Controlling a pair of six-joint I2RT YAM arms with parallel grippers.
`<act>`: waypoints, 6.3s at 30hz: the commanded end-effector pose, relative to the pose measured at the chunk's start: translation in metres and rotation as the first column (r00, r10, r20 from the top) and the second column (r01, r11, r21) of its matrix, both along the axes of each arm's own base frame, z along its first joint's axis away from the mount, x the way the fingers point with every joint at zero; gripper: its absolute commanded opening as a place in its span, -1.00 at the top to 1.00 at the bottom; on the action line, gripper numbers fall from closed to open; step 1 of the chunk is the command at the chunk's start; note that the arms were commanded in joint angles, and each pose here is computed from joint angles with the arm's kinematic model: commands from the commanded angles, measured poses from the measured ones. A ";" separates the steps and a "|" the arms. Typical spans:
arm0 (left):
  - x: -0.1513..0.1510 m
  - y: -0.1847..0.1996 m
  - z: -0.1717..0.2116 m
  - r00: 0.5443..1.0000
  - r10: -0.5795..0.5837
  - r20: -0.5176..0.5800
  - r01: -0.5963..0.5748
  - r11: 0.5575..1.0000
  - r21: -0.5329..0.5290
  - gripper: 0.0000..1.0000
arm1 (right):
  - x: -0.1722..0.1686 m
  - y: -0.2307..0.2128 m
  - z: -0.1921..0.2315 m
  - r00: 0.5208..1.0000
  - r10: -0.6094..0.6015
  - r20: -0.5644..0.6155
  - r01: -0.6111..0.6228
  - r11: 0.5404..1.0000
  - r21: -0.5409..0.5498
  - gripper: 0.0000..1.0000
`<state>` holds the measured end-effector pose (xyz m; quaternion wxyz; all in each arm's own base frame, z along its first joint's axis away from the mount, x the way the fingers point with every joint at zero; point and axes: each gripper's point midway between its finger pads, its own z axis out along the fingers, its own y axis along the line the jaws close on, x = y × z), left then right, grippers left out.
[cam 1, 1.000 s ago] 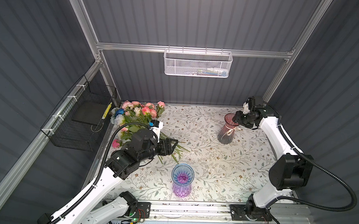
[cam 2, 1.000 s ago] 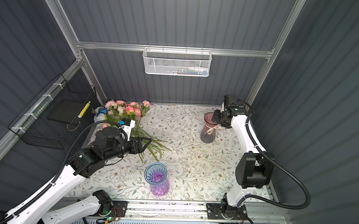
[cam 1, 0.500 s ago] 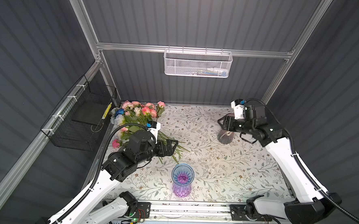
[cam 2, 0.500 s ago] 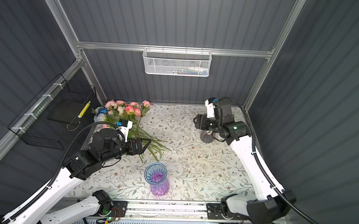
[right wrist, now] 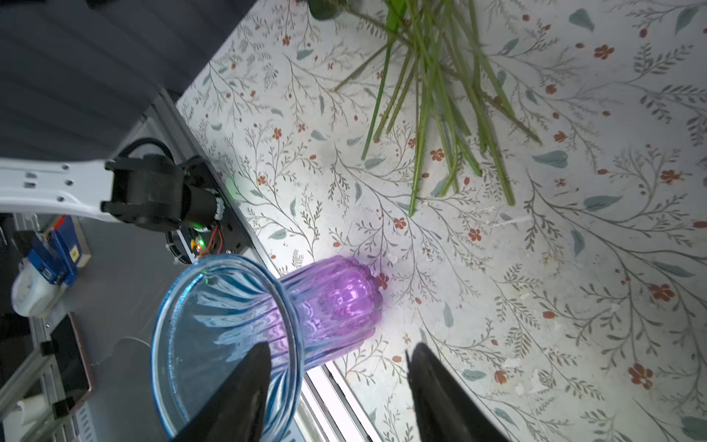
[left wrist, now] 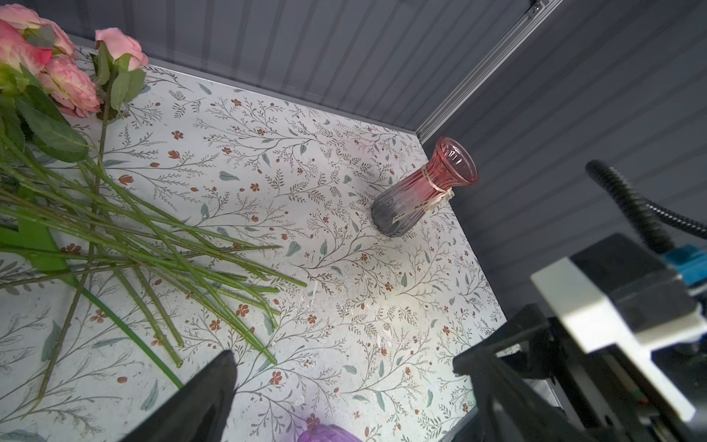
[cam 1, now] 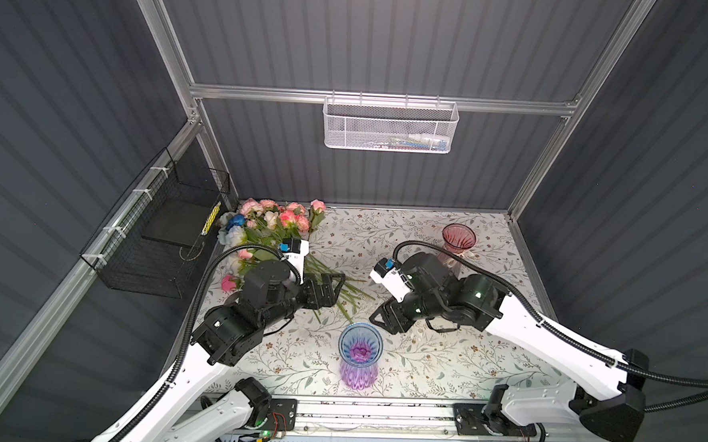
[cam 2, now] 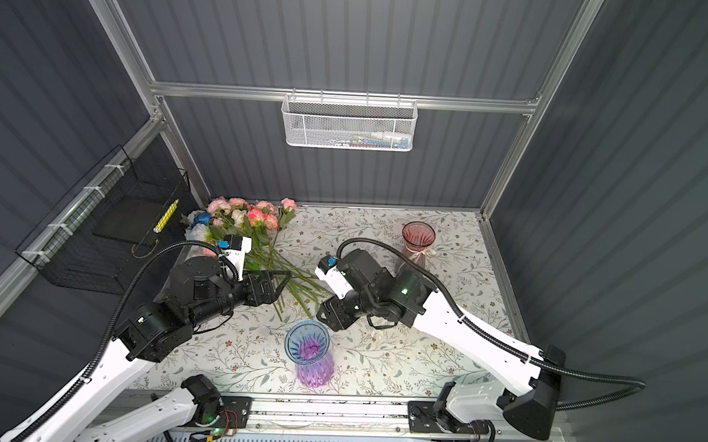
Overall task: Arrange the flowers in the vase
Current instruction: 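Reach the right gripper to the blue-purple vase and grip its rim, then slide the blue-purple vase with the right gripper toward the table center, then release the vase and withdraw the right gripper while the left gripper grasps a rose stem, then lift one pink rose out of the bunch with the left gripper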
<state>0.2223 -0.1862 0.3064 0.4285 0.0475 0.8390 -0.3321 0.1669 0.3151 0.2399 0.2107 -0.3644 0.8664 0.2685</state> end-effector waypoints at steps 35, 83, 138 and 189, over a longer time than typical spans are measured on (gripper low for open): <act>-0.005 0.004 -0.013 1.000 -0.007 -0.003 0.007 0.999 0.037 -0.99 | 0.091 -0.080 -0.023 0.955 -0.292 -0.055 0.287 0.954 -0.084 0.99; -0.005 0.012 -0.008 1.000 0.017 0.008 -0.017 0.997 0.069 -0.99 | 0.161 -0.026 -0.040 0.944 -0.289 -0.158 0.273 0.955 -0.116 0.71; 0.203 0.081 -0.225 0.798 0.535 -0.279 -0.472 0.841 0.262 -0.10 | 0.060 -0.108 0.084 0.893 -0.424 0.152 0.337 0.852 0.401 -0.25; 0.130 -0.105 0.198 0.747 0.087 0.659 -0.014 0.993 -0.116 1.00 | 0.050 -0.128 0.097 0.856 -0.482 0.185 0.367 0.820 0.439 -0.26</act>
